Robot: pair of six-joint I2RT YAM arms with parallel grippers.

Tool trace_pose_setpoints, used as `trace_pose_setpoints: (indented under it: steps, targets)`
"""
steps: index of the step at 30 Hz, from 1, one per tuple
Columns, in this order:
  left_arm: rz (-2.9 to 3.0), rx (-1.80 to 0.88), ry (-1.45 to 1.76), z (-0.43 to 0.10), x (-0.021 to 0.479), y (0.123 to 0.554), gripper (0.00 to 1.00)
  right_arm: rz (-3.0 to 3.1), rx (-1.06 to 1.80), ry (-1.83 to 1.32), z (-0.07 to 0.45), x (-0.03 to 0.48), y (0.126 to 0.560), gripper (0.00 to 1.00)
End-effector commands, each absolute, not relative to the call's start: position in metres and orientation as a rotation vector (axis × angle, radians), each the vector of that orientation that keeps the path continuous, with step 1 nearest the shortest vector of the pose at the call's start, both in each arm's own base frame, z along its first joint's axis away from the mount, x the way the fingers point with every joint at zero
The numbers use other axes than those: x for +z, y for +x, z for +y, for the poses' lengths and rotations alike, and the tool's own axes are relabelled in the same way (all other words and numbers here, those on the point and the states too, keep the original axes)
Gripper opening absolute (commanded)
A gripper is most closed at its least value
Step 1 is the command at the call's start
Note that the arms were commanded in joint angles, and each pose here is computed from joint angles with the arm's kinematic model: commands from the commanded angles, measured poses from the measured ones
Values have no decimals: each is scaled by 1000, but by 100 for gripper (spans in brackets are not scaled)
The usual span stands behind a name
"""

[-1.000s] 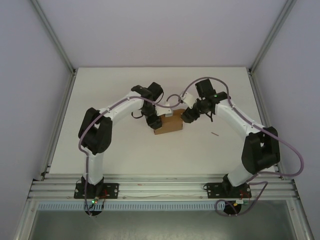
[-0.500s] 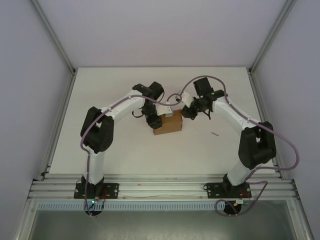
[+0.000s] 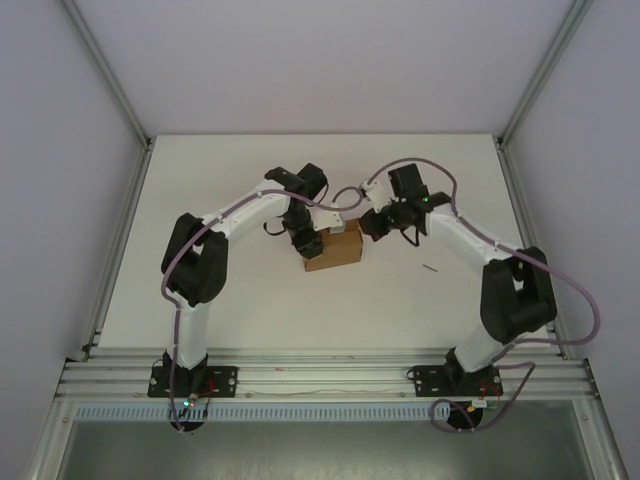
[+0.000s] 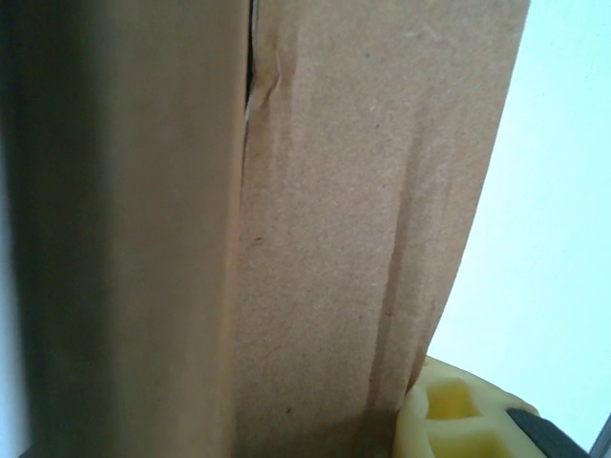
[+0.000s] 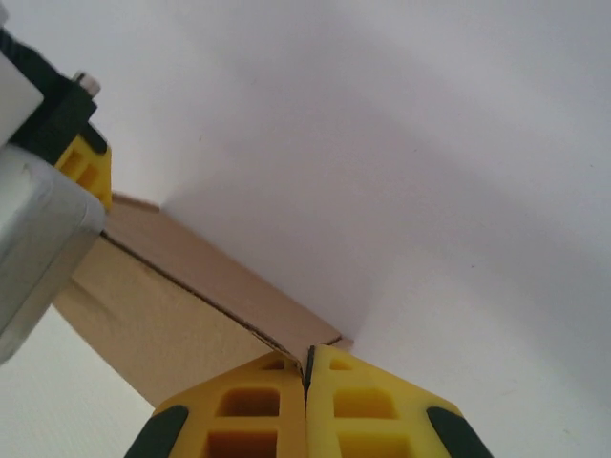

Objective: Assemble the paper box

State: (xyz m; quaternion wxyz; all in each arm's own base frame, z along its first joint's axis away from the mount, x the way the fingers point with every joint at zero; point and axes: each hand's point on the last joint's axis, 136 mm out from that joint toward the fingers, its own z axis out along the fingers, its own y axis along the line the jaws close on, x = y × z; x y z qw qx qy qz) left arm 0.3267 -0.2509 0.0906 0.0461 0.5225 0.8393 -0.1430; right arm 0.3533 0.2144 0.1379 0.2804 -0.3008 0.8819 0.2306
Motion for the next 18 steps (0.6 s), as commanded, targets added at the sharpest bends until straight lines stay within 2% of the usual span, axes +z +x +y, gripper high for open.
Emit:
trace_pose_setpoints:
  steps: [1, 10, 18]
  targets:
    - [2547, -405, 1578, -257, 78, 338, 24, 2383, 711, -408, 225, 140, 353, 0]
    - [2535, -412, 1566, -260, 80, 341, 26, 2383, 601, -239, 206, 93, 338, 0]
    - [2546, -384, 1527, -259, 81, 345, 26, 2451, 675, -138, 206, 76, 320, 0]
